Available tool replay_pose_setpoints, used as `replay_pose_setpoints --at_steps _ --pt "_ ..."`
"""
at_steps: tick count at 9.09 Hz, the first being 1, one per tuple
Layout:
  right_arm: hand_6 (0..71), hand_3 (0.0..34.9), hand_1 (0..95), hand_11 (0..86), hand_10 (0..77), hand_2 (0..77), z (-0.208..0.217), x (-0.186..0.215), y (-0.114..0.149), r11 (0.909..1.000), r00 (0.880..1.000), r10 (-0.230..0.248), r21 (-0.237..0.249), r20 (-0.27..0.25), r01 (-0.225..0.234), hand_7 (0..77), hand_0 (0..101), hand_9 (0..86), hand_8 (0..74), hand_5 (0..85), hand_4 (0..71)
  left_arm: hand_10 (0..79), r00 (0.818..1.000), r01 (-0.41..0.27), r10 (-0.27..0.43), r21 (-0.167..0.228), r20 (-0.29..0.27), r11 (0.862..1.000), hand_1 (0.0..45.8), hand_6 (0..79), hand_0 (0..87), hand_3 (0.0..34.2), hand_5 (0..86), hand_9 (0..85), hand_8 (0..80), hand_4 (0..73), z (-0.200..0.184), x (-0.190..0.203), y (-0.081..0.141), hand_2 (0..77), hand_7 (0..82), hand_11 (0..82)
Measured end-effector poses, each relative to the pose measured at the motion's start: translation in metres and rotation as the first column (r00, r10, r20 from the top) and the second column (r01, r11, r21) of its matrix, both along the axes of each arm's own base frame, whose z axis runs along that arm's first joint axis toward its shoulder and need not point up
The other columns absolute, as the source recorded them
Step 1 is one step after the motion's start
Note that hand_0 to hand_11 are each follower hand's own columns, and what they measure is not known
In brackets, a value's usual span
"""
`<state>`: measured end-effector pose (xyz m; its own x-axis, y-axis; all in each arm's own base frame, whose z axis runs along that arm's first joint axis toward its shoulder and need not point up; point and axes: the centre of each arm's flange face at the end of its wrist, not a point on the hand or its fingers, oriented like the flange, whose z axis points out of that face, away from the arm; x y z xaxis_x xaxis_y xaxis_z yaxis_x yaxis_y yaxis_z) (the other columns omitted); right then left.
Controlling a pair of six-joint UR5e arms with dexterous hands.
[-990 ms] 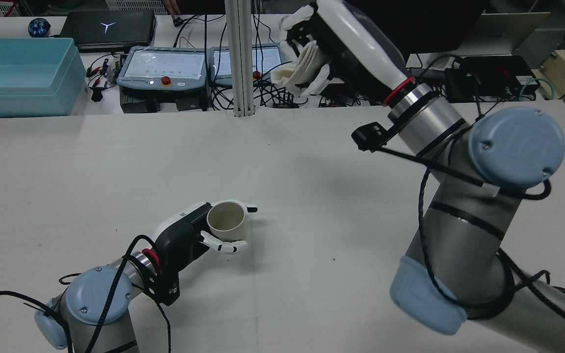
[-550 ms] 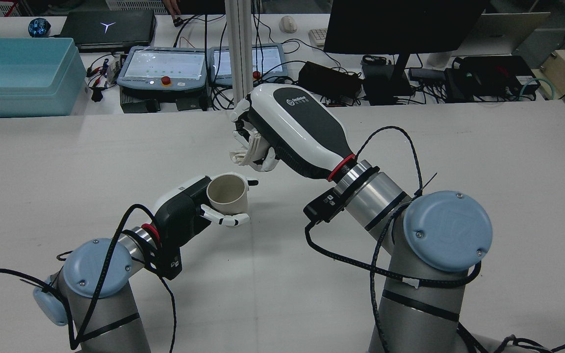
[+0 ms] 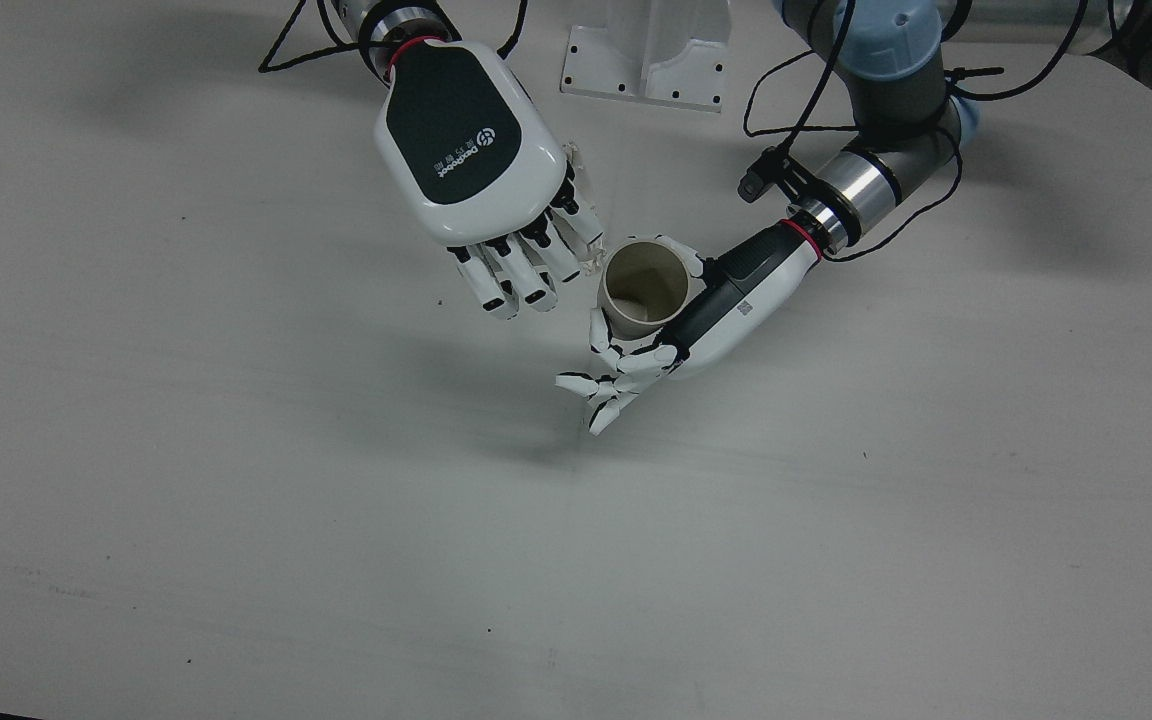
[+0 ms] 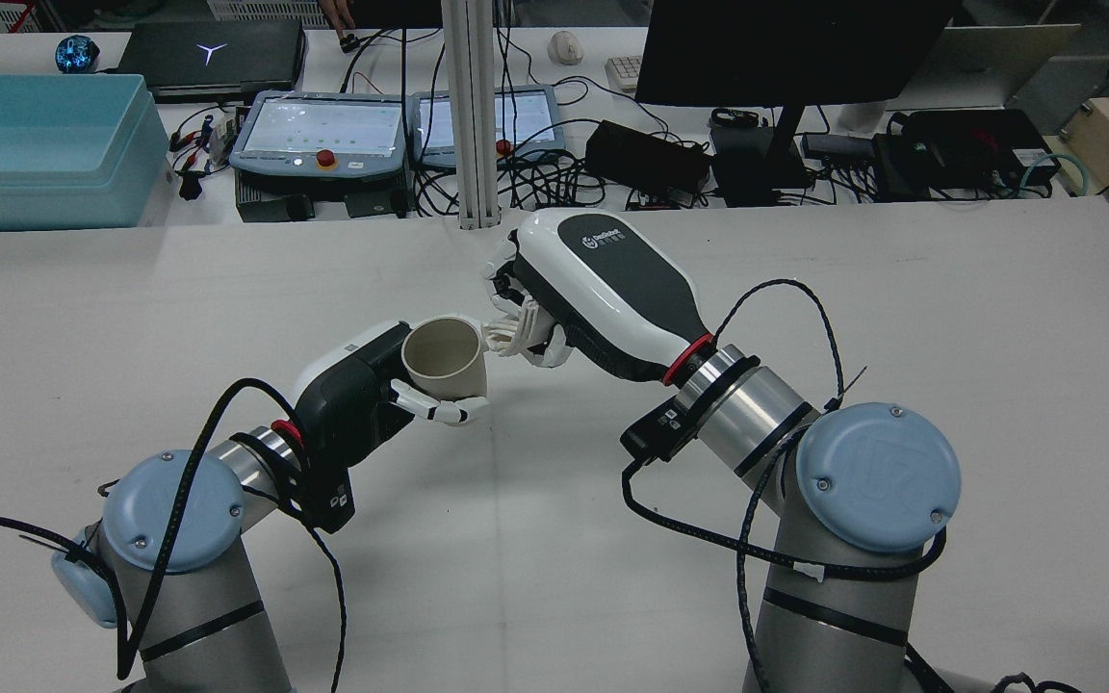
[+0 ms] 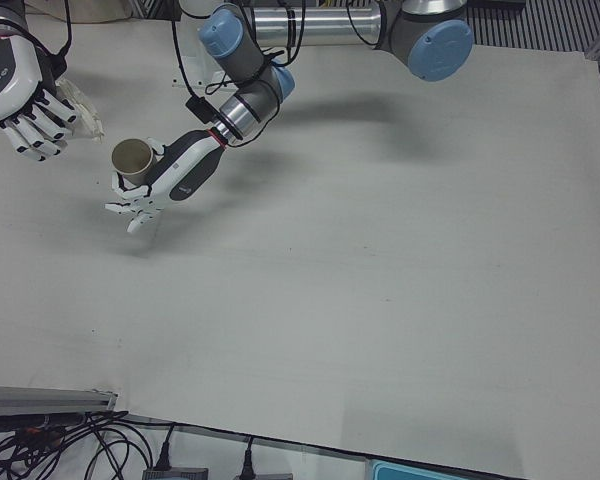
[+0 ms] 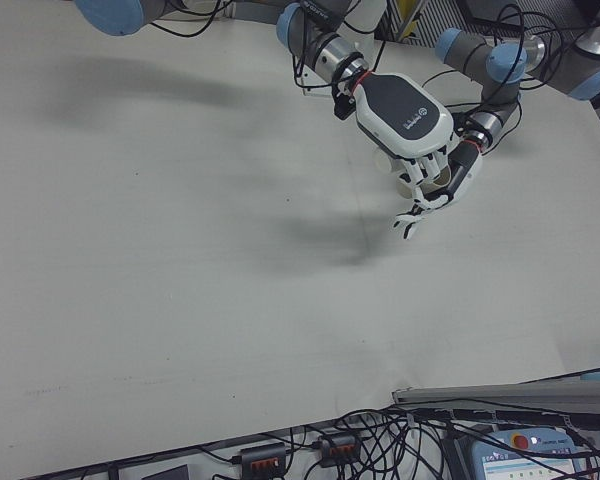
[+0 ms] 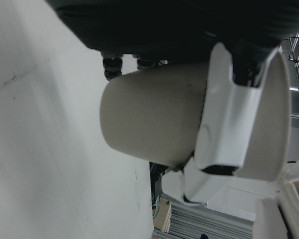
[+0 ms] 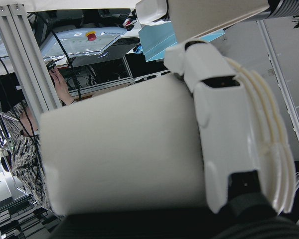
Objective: Pour water
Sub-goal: 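Tilt the right hand's cup over the left hand's cup to pour, then withdraw the right hand with its cup away from the left cup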
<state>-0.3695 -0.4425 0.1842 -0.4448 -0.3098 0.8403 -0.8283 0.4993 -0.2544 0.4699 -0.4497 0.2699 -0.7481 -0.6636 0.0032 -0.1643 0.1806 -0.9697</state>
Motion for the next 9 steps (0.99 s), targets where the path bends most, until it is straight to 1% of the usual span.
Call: replay_pose_setpoints --at_steps 1,2,3,4,5,6,7,8,9 --pt "67.1 11.0 19.6 57.8 38.7 37.1 0.0 0.004 -0.003 0.9999 1.0 0.01 -0.002 0.004 -0.01 70.9 80 56.7 42.5 69.3 66.0 4.9 1.0 -0.002 0.002 0.001 -0.001 1.0 25.6 15.3 72.0 9.5 54.0 3.3 1.6 34.4 -0.001 0.001 0.001 37.1 25.1 10.9" --pt "67.1 11.0 19.6 58.4 38.7 37.1 -0.002 0.018 -0.011 0.9996 0.999 0.028 -0.007 0.03 -0.028 70.9 80 56.7 42.5 69.3 66.0 4.9 1.0 -0.001 0.001 0.001 -0.002 1.0 25.6 15.3 73.0 9.4 54.0 3.3 1.6 34.4 -0.002 0.0 0.0 37.1 25.1 10.9" --pt "67.1 10.9 20.7 58.4 38.7 37.6 0.007 0.042 -0.025 0.9987 0.995 0.033 -0.042 0.095 -0.029 74.2 80 56.2 42.5 72.0 60.0 5.4 1.0 0.003 -0.003 0.001 -0.008 1.0 25.6 15.3 70.7 9.5 54.0 3.3 1.6 34.4 -0.001 -0.002 -0.001 37.6 24.5 10.9" --pt "63.3 10.5 21.8 58.4 38.7 40.4 0.031 0.072 -0.043 0.9939 0.98 0.03 -0.11 0.196 -0.008 76.4 80 55.1 40.9 73.6 54.5 5.4 1.0 0.006 -0.006 -0.001 -0.011 1.0 25.6 15.3 70.7 9.5 54.0 3.3 1.6 34.4 0.008 -0.006 -0.002 37.6 24.5 10.9" --pt "63.3 11.7 21.8 60.5 40.9 40.9 0.064 0.109 -0.06 0.9819 0.949 0.036 -0.188 0.314 0.025 76.4 80 55.1 42.5 73.6 54.5 4.9 1.0 0.003 -0.004 -0.007 -0.01 1.0 25.6 14.7 70.3 9.4 54.0 3.3 1.6 34.4 0.032 -0.013 0.0 37.6 23.5 10.9" --pt "66.0 11.7 21.8 60.5 40.9 40.9 0.099 0.15 -0.072 0.9645 0.901 0.061 -0.258 0.43 0.057 76.4 80 55.1 42.5 73.6 54.5 6.5 1.0 0.006 -0.006 -0.014 -0.004 1.0 25.6 13.6 71.8 9.4 54.0 3.3 1.6 34.4 0.071 -0.025 0.001 37.6 21.8 13.1" --pt "67.6 13.8 21.3 61.1 42.0 41.5 0.13 0.189 -0.084 0.9489 0.846 0.095 -0.305 0.524 0.082 77.4 80 58.4 44.7 75.8 49.6 6.5 1.0 0.011 -0.011 -0.022 0.006 1.0 25.6 13.6 71.8 9.4 54.0 3.3 1.6 34.4 0.112 -0.039 0.005 37.6 21.8 13.1" --pt "67.1 14.0 21.3 61.6 43.6 41.5 0.162 0.223 -0.099 0.9373 0.786 0.115 -0.328 0.608 0.117 77.4 80 60.0 45.3 76.9 45.8 6.5 1.0 0.021 -0.02 -0.031 0.02 0.999 25.6 13.6 70.8 9.4 54.0 3.3 1.6 34.4 0.151 -0.058 0.008 37.6 21.8 12.5" --pt "67.6 13.9 21.3 61.6 44.2 42.0 0.195 0.252 -0.114 0.9284 0.735 0.12 -0.338 0.667 0.155 77.4 80 61.1 46.9 77.4 45.8 6.5 0.999 0.033 -0.032 -0.039 0.034 0.999 25.1 13.6 69.4 9.5 54.0 3.3 1.6 34.4 0.186 -0.079 0.009 37.1 21.8 12.5"
